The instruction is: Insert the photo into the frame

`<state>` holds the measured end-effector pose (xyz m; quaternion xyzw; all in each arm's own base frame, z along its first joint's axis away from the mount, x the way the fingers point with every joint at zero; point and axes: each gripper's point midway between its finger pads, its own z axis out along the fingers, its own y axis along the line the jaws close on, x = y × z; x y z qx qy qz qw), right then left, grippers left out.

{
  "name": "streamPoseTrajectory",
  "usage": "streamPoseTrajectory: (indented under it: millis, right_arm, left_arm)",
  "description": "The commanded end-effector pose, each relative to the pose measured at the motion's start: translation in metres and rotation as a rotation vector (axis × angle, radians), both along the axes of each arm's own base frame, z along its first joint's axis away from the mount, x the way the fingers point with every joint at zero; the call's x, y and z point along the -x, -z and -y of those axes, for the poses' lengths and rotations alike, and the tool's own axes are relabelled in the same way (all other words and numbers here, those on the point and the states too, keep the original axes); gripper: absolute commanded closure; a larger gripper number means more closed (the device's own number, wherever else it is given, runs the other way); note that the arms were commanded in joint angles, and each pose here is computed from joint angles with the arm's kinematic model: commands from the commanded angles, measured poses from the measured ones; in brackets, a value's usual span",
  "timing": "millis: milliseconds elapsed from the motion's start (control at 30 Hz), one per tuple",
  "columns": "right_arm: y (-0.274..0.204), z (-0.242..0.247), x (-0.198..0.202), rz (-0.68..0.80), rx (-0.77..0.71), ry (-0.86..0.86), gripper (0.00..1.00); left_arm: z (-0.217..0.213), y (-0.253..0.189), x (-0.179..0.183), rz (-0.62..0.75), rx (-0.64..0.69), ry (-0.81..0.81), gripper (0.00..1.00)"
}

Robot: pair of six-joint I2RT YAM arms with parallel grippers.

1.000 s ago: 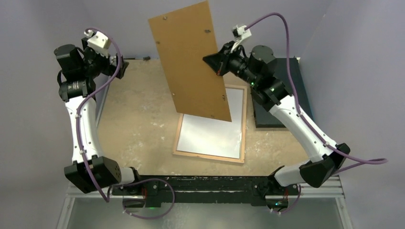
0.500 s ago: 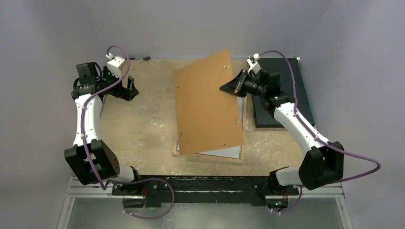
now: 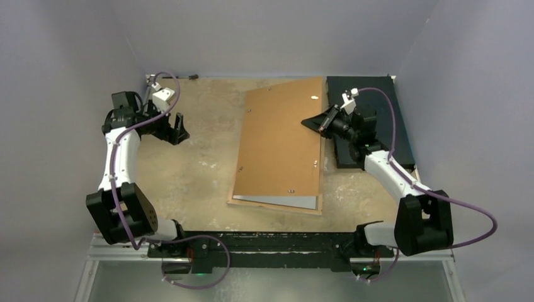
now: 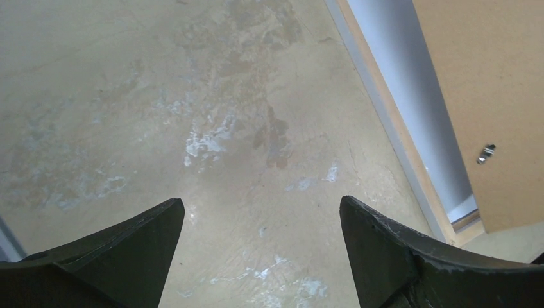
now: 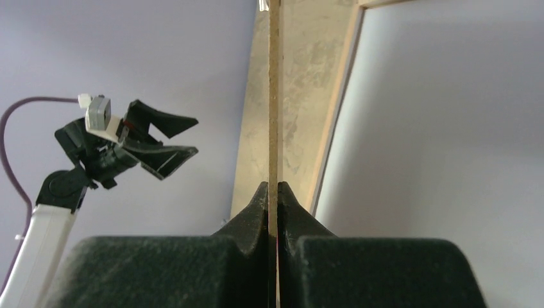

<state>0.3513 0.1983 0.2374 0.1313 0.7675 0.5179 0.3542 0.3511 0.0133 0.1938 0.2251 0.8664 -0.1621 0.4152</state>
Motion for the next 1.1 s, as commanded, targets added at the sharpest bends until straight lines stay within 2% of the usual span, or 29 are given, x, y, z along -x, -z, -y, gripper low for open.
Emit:
streamPoseTrajectory:
  millis: [0,200,667,1067]
  right_arm:
    - [-0.021,0.012,-0.016,0.099,-0.072,0.058,1.00]
    - [0.002,0.016,-0.024,0.061,-0.065,0.055,1.00]
    - [0.045,0.016,-0.023,-0.018,-0.063,0.033,1.00]
    - [0.064,0.016,-0.025,-0.058,-0.074,0.038,1.00]
  left_arm:
    - [0.019,0.011,0.013,-0.049,0.024,0.042,0.10]
    - [0.027,0.030,0.018,-0.106,0.008,0.056,0.07]
    - [0.022,0.036,0.016,-0.122,-0.020,0.039,0.09]
    - [0.020,0.039,0.018,-0.125,-0.050,0.044,0.09]
